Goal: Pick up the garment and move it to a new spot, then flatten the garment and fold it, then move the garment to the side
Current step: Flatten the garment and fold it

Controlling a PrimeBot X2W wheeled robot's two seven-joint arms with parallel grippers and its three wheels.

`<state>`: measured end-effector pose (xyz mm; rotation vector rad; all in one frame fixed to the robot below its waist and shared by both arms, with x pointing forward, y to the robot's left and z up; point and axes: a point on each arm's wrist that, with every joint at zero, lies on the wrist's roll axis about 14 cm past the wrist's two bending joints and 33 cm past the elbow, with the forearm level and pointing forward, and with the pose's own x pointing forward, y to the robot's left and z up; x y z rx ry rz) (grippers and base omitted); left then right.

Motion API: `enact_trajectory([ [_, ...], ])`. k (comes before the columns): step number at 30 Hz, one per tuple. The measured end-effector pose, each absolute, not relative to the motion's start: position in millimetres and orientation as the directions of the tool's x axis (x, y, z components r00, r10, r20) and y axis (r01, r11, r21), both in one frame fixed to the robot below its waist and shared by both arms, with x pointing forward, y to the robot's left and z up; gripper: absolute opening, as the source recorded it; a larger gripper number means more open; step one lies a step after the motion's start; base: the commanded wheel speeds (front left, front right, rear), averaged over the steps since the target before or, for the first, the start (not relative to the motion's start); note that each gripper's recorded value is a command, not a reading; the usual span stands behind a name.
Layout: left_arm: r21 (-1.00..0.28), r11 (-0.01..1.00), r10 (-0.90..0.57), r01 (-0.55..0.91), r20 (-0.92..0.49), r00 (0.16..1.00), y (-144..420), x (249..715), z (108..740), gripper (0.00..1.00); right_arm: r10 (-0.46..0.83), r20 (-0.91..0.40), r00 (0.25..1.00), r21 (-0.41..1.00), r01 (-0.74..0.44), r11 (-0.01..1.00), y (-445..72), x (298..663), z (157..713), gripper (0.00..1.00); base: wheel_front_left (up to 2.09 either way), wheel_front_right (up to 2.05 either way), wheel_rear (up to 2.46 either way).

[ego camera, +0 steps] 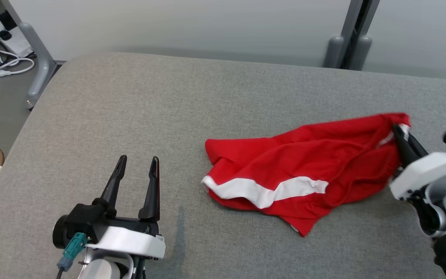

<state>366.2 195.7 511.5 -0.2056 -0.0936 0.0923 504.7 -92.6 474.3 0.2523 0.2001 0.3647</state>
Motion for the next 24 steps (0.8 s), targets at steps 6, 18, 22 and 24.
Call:
enact_trajectory([
  [6,-0.199,0.978,0.071,-0.057,0.066,0.995,189,377,504,1.00,0.190,-0.304,0.934,0.223,-0.124,0.967,-163,499,422,1.00,0.00,0.00,0.00],
  [18,-0.204,0.979,0.010,0.009,0.091,0.996,169,390,512,1.00,0.120,-0.207,0.971,0.128,-0.095,0.987,-189,505,452,1.00,0.00,0.00,0.00],
  [22,-0.206,0.978,-0.001,0.022,0.104,0.995,165,391,516,1.00,0.126,-0.048,0.991,0.141,-0.119,0.983,-185,512,499,1.00,0.00,0.00,0.00],
  [24,-0.208,0.978,-0.008,0.031,0.109,0.994,162,391,517,1.00,0.144,0.043,0.989,0.137,-0.149,0.979,-178,506,523,1.00,0.00,0.00,0.00],
])
